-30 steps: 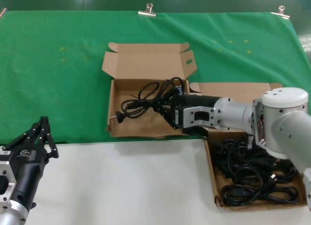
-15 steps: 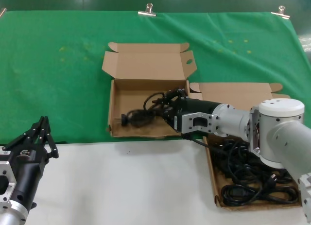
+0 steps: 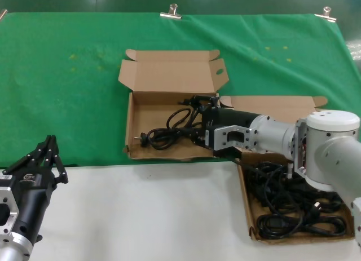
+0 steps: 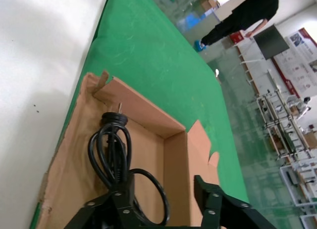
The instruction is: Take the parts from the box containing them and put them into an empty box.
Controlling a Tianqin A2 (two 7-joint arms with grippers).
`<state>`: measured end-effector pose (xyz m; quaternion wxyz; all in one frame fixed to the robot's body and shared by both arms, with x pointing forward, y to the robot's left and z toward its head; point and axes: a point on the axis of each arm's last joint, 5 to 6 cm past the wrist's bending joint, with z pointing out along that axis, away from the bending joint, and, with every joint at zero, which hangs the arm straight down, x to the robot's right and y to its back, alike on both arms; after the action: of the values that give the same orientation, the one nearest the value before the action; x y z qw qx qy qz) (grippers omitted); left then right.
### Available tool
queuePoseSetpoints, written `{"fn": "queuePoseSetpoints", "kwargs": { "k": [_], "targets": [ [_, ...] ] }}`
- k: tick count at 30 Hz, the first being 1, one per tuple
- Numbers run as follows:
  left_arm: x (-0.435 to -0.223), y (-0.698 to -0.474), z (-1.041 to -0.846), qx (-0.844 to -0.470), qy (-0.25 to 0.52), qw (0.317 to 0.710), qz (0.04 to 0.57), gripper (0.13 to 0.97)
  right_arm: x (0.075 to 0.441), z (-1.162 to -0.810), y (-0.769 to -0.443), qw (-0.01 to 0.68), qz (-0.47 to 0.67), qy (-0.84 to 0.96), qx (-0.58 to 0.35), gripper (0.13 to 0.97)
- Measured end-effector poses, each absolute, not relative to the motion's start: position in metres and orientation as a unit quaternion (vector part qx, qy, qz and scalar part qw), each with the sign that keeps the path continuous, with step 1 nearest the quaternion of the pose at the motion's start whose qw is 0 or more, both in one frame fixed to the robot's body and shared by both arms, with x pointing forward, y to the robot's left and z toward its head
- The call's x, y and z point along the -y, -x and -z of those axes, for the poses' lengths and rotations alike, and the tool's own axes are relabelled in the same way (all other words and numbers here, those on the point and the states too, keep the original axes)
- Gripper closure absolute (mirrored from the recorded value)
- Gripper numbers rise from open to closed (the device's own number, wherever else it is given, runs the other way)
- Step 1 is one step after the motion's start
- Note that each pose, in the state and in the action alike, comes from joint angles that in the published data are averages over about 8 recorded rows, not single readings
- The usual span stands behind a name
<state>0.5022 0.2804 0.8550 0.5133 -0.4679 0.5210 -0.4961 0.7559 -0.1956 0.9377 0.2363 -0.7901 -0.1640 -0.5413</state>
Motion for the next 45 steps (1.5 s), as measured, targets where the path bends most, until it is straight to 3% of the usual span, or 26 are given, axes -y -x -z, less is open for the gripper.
{"fn": "queuePoseSetpoints", "kwargs": {
  "k": [3,7,15,24,33,45],
  "targets": [
    [-0.28,-0.502,-0.855,-0.521,0.468,0.513,0.496,0.929,0.199,-0.941,-0.757,0.237,0.545,0.786,0.171,0.661],
    [-0.28,-0.502,-0.855,-0.521,0.468,0.513,0.496,0.929,0.205,-0.946,-0.757,0.239,0.548,0.78,0.184,0.661],
    [-0.28,-0.502,-0.855,-0.521,0.468,0.513,0.496,0.929,0.222,-0.958,-0.756,0.246,0.561,0.763,0.206,0.448],
    [-0.28,-0.502,-0.855,-0.521,0.468,0.513,0.496,0.929,0.247,-0.963,-0.741,0.243,0.576,0.754,0.202,0.276],
    [-0.28,-0.502,-0.855,-0.521,0.468,0.513,0.496,0.929,0.259,-0.966,-0.729,0.24,0.588,0.748,0.195,0.17],
    [-0.28,-0.502,-0.855,-0.521,0.468,0.513,0.496,0.903,0.259,-0.953,-0.72,0.257,0.589,0.75,0.153,0.13]
  ]
}}
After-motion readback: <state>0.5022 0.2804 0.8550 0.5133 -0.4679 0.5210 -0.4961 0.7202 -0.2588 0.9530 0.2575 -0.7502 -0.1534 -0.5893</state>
